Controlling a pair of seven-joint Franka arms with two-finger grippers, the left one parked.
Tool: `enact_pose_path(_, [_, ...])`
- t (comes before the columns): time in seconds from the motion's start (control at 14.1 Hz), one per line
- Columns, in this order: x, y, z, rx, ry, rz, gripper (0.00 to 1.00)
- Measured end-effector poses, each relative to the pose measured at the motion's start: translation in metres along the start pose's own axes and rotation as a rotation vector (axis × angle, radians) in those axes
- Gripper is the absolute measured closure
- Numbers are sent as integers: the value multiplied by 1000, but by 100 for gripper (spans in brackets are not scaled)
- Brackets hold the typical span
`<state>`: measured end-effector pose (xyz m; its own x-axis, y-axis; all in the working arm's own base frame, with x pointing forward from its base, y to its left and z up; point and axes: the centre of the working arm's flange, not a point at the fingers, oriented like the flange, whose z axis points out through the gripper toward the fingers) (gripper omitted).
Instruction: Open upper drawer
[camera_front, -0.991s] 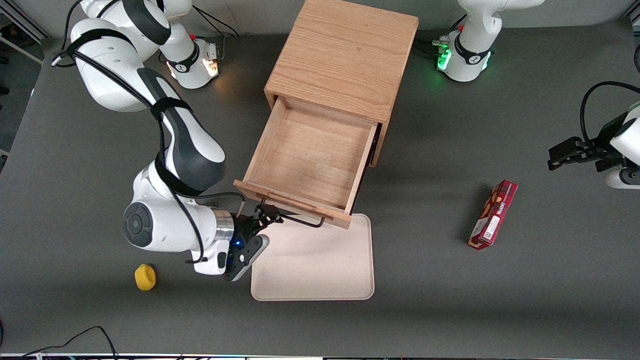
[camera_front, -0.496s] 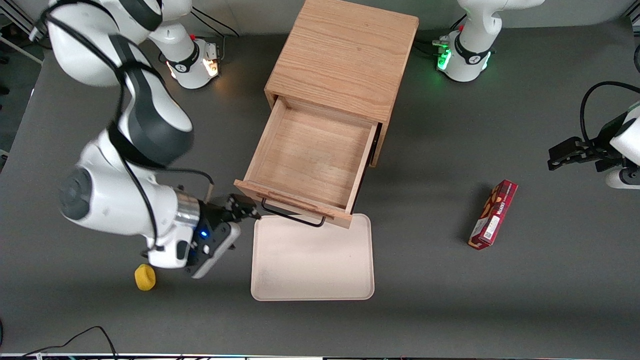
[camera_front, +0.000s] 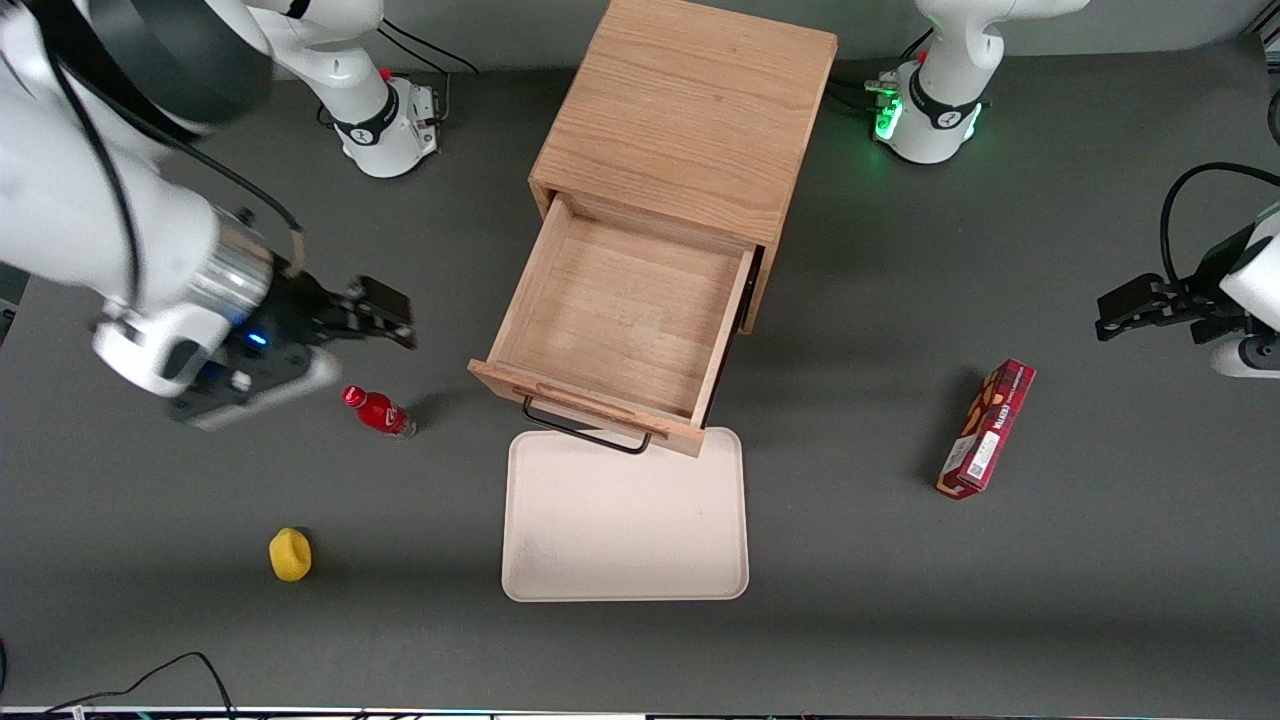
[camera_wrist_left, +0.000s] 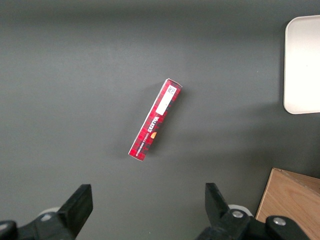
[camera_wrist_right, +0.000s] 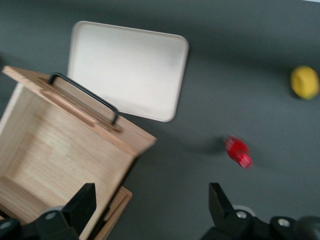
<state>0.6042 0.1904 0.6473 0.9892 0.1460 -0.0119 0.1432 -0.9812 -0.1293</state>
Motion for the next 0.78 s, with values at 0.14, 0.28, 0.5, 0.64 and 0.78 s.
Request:
enact_pose_path(0.14, [-44, 36, -30, -55, -91, 79, 0])
enact_pose_path(0.28, [-76, 60, -41, -79, -109, 145, 0])
enact_pose_path(0.5, [-110, 87, -11, -92, -45, 229, 0])
enact_pose_path(0.64, [-139, 114, 13, -115, 1, 271, 0])
enact_pose_path(0.78, [-169, 142, 24, -126, 22, 315, 0])
